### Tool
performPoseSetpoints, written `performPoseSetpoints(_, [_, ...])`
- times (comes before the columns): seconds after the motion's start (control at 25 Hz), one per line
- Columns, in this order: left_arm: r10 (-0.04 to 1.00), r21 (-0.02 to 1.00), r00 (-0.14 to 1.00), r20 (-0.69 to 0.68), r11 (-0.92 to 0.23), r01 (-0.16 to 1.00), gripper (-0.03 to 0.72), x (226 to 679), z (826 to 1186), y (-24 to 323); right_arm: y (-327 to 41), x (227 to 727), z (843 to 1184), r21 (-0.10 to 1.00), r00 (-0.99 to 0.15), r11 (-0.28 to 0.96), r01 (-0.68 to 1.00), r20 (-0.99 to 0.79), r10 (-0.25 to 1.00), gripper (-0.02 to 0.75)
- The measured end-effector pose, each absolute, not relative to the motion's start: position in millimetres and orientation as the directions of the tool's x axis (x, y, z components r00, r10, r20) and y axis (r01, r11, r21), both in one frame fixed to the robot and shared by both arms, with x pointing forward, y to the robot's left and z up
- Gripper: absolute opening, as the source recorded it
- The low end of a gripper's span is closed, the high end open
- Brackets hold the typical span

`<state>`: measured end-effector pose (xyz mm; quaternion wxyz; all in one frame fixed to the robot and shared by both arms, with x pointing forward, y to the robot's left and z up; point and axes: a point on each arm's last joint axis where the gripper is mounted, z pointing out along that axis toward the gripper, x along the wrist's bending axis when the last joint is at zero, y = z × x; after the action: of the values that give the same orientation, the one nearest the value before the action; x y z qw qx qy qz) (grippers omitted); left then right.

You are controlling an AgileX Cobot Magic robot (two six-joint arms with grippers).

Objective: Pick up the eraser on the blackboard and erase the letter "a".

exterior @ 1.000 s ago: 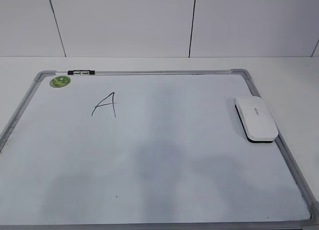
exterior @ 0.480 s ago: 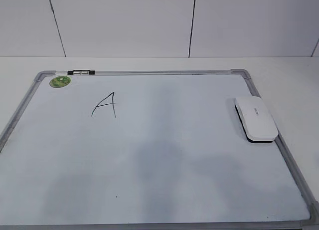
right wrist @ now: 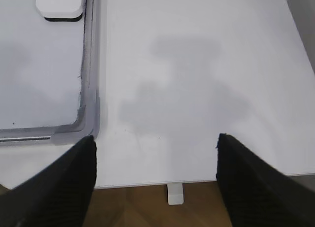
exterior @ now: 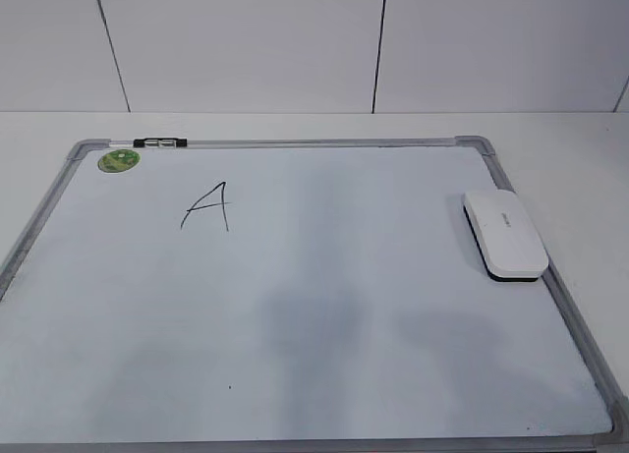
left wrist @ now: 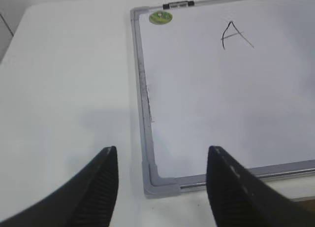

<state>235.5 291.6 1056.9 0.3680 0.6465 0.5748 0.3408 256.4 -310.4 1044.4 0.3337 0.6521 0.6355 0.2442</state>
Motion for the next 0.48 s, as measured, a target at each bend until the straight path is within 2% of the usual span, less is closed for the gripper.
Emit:
performPoseSetpoints(0.28, [0.994,0.882,0.105,0.023,-0.07,0.467,0.411,230.5,1056.5,291.6,-310.5,229.9,1045.2,0.852,0.099,0.025,0.522,-0.09,0.991,0.589])
performPoseSetpoints(0.48, [0.994,0.882,0.105,0.023,-0.07,0.467,0.382,230.5,1056.5,291.6,-311.0,228.2,1045.0,0.857,0.103,0.028,0.515,-0.094,0.99,0.589])
